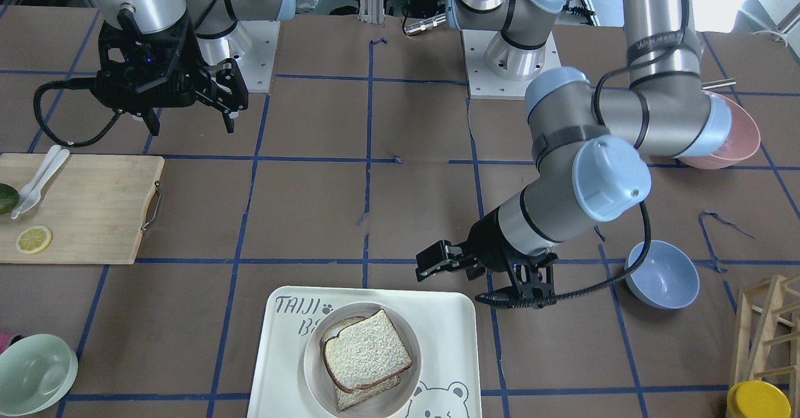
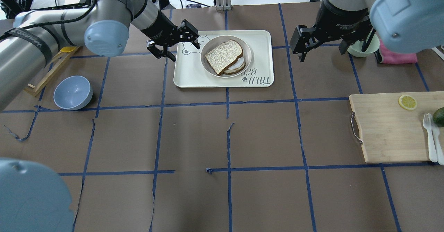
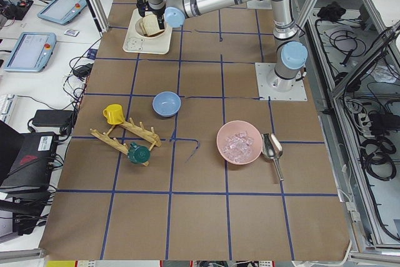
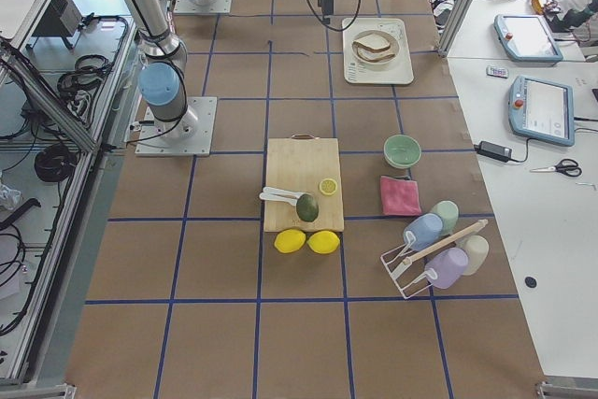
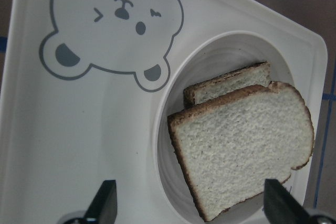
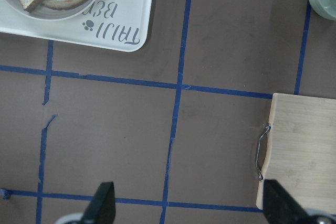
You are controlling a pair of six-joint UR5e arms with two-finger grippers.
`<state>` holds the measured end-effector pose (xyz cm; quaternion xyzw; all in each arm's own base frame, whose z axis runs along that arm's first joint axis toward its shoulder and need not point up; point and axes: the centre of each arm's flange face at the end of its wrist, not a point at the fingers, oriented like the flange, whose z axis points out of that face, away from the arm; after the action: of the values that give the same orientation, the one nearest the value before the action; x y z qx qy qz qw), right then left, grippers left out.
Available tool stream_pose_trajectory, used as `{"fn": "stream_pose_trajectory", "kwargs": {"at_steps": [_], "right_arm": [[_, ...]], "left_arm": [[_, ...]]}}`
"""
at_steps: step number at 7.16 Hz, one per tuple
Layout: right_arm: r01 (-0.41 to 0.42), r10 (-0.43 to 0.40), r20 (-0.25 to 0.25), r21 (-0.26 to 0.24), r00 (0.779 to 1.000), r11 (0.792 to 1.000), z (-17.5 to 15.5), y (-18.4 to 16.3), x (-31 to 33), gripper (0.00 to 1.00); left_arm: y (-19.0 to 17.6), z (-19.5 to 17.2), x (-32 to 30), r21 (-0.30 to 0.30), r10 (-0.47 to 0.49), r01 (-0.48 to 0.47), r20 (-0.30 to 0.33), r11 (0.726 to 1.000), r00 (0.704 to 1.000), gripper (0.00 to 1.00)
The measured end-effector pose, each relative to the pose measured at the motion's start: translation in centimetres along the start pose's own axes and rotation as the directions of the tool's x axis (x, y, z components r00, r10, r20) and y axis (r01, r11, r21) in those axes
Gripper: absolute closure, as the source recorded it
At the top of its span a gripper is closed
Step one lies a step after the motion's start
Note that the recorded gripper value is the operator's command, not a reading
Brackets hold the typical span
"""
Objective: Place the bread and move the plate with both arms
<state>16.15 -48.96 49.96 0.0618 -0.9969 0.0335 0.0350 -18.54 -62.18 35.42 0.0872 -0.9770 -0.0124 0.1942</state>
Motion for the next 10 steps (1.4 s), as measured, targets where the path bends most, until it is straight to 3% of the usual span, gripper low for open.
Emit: {"fn": "stream_pose_trajectory", "kwargs": {"at_steps": [3,5,7,10], "right_arm": [[0.000,0.000,-0.003,-0.004,1.000,1.000,0.1,0.0,0.0,0.00],[-0.001,0.001,-0.005,-0.005,1.000,1.000,0.1,0.0,0.1,0.00],[-0.001,0.001,-0.004,-0.004,1.000,1.000,0.1,0.0,0.1,0.00],[-0.002,0.002,-0.003,-0.002,1.000,1.000,0.0,0.0,0.1,0.00]], "left_arm": [[9.2,-9.8,0.7,-0.048,-0.009,0.018,0.180,0.999,0.984,0.00],[14.1,-14.9,0.7,-0.011,0.028,-0.026,0.285,1.000,0.958,0.00],[16.0,-17.8,0.3,0.027,0.089,-0.107,0.375,0.994,0.923,0.00],[15.4,-18.2,0.2,0.049,0.156,-0.191,0.399,0.980,0.904,0.00]]}}
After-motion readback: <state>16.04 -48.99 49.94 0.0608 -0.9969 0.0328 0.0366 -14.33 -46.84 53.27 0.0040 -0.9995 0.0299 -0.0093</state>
